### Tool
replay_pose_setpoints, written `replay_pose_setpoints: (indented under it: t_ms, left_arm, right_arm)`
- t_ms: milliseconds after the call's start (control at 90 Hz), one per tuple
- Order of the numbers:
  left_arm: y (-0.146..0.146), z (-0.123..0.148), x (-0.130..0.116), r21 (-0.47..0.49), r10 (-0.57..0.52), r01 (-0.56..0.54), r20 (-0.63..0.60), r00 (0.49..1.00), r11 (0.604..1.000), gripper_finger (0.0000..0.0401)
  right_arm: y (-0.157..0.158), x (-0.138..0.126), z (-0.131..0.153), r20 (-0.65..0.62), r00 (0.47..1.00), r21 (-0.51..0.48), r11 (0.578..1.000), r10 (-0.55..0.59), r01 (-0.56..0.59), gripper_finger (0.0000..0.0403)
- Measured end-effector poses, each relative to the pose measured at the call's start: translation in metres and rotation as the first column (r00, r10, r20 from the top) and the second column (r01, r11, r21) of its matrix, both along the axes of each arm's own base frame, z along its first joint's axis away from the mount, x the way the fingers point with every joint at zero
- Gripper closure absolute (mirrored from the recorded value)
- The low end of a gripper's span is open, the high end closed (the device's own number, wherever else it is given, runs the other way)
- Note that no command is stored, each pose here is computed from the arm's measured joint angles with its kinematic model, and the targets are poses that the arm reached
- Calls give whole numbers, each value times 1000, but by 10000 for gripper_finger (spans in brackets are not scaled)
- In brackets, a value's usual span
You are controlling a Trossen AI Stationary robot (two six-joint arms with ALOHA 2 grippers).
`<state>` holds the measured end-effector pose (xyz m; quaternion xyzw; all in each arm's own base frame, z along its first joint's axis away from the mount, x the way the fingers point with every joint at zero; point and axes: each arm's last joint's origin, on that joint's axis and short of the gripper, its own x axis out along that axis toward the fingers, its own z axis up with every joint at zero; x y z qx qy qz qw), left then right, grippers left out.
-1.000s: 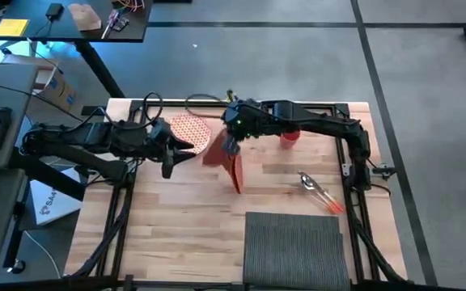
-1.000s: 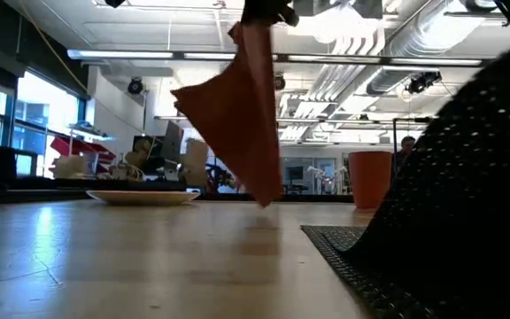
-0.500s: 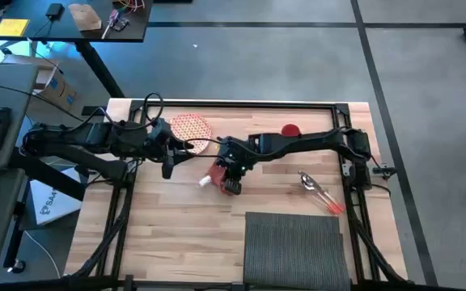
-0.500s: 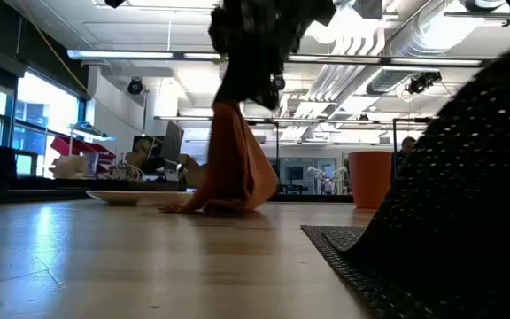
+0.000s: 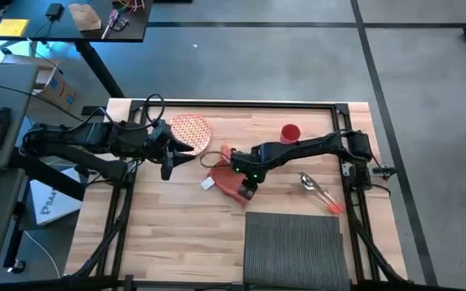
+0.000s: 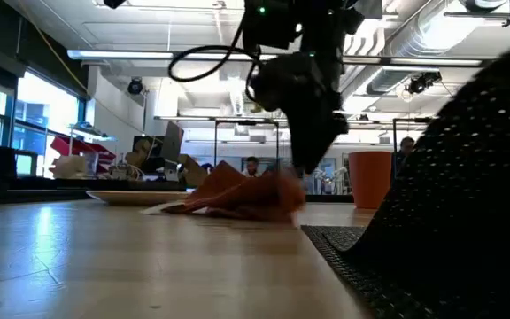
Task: Set table place
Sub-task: Fold the orange table napkin
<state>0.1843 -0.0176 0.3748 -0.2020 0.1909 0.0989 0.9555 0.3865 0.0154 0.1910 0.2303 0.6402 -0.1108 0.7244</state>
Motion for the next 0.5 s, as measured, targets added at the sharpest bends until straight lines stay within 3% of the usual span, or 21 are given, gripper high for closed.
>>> replay_pose_setpoints:
  t_ms: [167,289,500]
  left_arm:
    - [-1,0,0,-5,-16,16,-5,1000,1000,256]
    - [0,-1,0,-5,-16,15,-7,1000,1000,256]
    - [-1,-3,-1,-13,-36,36,-33,999,999,256]
  right_arm:
    - [18,4,3,55,996,164,983,73,-81,231]
    - [31,7,4,97,993,159,984,68,-83,235]
    - [49,20,-17,112,992,115,992,-64,51,238]
